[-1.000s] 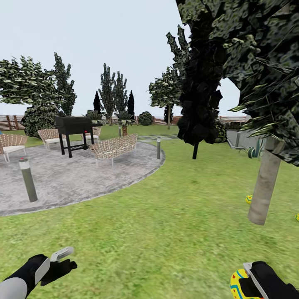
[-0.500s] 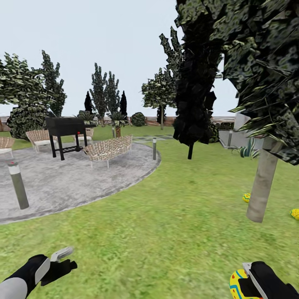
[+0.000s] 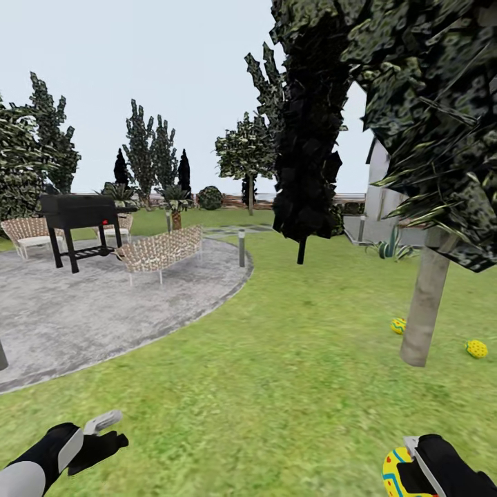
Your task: Take the three Easter eggs out of the wicker basket on the lawn in the garden, then place them on the lawn next to a single tree (choose any tree) so that all three eggs are next to the same tree and none are left in the basket.
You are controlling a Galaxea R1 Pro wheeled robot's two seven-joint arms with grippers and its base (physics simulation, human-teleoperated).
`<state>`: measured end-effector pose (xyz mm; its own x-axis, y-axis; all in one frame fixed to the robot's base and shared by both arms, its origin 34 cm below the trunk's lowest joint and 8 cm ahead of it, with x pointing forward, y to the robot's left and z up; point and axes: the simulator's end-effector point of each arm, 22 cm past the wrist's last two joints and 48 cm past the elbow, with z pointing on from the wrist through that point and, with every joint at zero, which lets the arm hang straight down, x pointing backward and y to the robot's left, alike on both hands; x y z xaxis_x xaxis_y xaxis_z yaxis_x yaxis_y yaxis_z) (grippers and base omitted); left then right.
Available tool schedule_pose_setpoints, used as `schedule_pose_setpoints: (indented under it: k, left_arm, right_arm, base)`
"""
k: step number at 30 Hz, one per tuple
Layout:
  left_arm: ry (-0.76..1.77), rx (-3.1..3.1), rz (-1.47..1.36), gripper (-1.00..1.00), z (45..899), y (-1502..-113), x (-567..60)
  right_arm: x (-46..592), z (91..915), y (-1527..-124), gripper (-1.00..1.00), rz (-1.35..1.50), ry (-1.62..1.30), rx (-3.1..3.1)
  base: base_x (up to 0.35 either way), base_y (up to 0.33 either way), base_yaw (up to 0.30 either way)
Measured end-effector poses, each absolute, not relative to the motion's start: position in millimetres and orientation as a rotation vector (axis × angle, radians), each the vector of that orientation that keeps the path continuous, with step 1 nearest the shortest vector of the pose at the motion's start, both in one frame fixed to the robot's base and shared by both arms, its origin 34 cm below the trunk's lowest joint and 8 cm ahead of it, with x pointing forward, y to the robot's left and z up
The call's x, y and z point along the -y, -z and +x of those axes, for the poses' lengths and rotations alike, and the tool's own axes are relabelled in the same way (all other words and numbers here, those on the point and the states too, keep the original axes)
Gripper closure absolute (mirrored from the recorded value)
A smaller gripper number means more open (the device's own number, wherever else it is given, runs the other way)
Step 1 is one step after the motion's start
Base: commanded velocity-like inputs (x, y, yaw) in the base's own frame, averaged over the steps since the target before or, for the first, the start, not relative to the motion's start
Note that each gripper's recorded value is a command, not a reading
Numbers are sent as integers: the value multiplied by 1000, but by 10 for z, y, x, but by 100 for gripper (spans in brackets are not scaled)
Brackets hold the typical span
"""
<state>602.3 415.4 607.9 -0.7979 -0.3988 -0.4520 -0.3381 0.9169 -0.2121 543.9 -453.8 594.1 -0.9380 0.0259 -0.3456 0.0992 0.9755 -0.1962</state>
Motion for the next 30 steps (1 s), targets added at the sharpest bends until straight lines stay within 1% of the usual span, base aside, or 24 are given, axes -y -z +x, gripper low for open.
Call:
schedule_pose_setpoints:
  k: [3,7,21,30]
  left_arm:
    - [165,-2574,-530,-100,6024,-6079,-4152]
    - [166,-2574,-529,-100,6025,-6078,-4145]
    - [166,-2577,-527,-100,6023,-6070,-4130]
    - [167,-2576,-529,-100,6022,-6071,-4131]
  right_arm:
    - [4553,5437,-5945,100,93,303,-2776]
    - [4550,5442,-5948,100,92,303,-2775]
    - [4619,5432,-5965,100,100,312,-2772]
    - [4616,5431,-5962,100,100,313,-2773]
  base:
    - [314,139,0]
    - [333,19,-36]
    - [335,0,-247]
    - [335,0,-16]
